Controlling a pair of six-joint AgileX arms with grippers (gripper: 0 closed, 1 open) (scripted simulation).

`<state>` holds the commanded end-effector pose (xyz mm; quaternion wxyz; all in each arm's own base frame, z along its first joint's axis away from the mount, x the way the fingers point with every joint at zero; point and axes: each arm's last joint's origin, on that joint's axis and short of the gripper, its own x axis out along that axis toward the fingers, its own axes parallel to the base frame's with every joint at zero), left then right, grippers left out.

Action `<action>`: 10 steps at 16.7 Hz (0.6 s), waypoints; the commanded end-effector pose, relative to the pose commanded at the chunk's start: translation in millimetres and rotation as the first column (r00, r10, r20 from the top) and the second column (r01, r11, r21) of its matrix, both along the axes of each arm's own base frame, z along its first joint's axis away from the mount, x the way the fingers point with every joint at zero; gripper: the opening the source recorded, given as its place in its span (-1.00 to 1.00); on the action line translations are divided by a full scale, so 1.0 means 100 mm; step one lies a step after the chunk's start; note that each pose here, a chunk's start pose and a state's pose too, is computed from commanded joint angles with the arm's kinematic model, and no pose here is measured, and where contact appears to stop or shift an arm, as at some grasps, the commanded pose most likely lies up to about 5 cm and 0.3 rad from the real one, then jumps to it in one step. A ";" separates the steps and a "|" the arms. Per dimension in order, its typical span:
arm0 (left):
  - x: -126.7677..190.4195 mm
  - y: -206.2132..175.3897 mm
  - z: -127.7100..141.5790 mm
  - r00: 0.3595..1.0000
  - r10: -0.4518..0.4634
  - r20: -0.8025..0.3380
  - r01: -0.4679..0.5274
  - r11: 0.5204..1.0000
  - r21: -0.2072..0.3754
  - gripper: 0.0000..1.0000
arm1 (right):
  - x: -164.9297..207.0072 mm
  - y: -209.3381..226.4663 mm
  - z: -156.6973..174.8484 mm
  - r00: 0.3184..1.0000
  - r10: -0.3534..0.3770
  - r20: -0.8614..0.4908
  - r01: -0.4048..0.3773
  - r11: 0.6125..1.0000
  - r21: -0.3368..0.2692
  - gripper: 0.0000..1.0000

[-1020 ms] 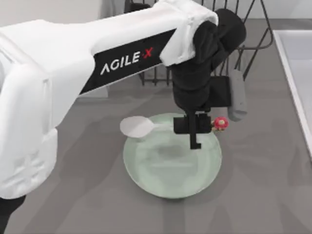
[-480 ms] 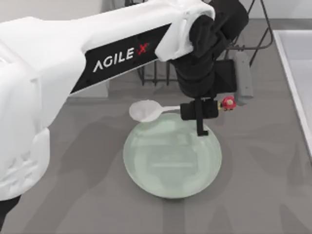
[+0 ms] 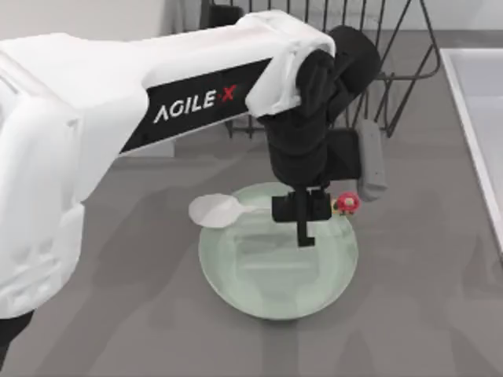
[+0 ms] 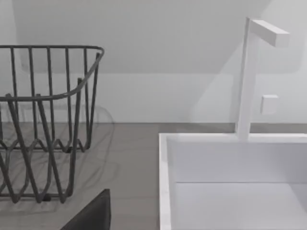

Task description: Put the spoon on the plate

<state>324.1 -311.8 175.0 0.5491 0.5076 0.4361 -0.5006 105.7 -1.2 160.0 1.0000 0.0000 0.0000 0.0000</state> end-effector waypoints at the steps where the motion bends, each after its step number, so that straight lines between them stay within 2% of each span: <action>1: -0.02 0.01 -0.08 1.000 -0.002 -0.028 0.002 1.000 0.019 -1.00 | 0.00 0.00 0.00 1.000 0.000 0.000 0.000 1.000 0.000 1.00; 5: -0.08 0.04 -0.36 0.993 -0.005 -0.118 0.014 0.997 0.076 -1.00 | 0.00 0.00 0.00 1.000 0.000 0.000 0.000 1.000 0.000 1.00; 9: -0.08 0.04 -0.36 0.993 -0.005 -0.118 0.014 0.997 0.076 -1.00 | 0.00 0.00 0.00 1.000 0.000 0.000 0.000 1.000 0.000 1.00; 10: -0.08 0.04 -0.36 0.993 -0.005 -0.118 0.014 0.997 0.076 -0.85 | 0.00 0.00 0.00 1.000 0.000 0.000 0.000 1.000 0.000 1.00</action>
